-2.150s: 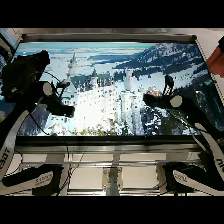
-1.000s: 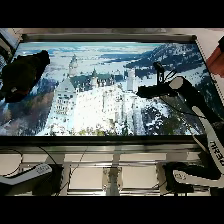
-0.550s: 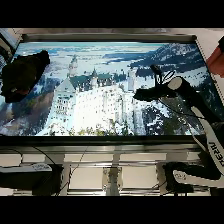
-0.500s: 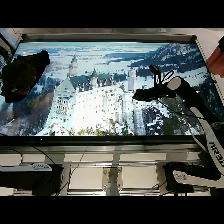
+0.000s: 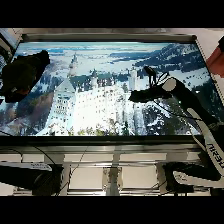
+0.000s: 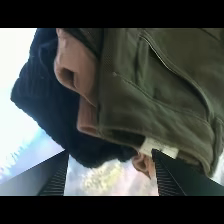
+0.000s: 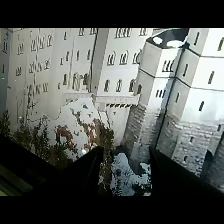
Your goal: Fold the clothes and pants, and hang the long-sleeved shirts on hangers.
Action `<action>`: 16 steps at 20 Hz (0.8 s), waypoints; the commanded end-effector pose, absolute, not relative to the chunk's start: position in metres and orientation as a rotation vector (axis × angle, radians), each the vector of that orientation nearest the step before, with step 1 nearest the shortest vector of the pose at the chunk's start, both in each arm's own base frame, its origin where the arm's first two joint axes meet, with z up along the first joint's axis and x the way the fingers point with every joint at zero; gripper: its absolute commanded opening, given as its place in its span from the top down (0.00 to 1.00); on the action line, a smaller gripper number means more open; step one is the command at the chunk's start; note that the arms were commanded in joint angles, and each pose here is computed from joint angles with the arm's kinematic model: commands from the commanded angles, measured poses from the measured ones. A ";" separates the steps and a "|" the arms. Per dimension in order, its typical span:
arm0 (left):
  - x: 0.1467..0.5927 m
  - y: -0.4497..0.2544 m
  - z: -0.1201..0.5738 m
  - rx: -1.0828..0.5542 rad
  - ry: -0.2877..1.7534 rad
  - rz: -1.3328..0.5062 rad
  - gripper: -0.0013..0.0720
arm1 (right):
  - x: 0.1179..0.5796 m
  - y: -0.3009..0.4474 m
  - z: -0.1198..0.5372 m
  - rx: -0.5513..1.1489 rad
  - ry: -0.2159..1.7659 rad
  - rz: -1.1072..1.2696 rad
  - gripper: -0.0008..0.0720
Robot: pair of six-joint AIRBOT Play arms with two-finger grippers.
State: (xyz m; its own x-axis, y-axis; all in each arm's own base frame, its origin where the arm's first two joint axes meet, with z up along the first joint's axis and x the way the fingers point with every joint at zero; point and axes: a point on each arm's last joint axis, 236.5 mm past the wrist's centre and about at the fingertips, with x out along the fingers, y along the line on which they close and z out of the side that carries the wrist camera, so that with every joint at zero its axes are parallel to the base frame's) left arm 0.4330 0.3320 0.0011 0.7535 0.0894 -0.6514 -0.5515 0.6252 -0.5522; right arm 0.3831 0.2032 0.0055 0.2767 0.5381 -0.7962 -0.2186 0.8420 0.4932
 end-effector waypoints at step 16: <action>0.462 0.317 -0.023 -0.822 0.668 0.349 0.93 | 0.384 0.202 0.004 0.322 1.194 0.502 0.51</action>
State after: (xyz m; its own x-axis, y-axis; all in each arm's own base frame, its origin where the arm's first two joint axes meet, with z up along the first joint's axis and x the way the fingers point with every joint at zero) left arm 0.4617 0.3184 -0.0222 0.7454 0.0387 -0.6655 -0.5293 0.6413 -0.5555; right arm 0.3834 0.2031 0.0052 0.2782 0.5355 -0.7974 -0.1972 0.8444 0.4982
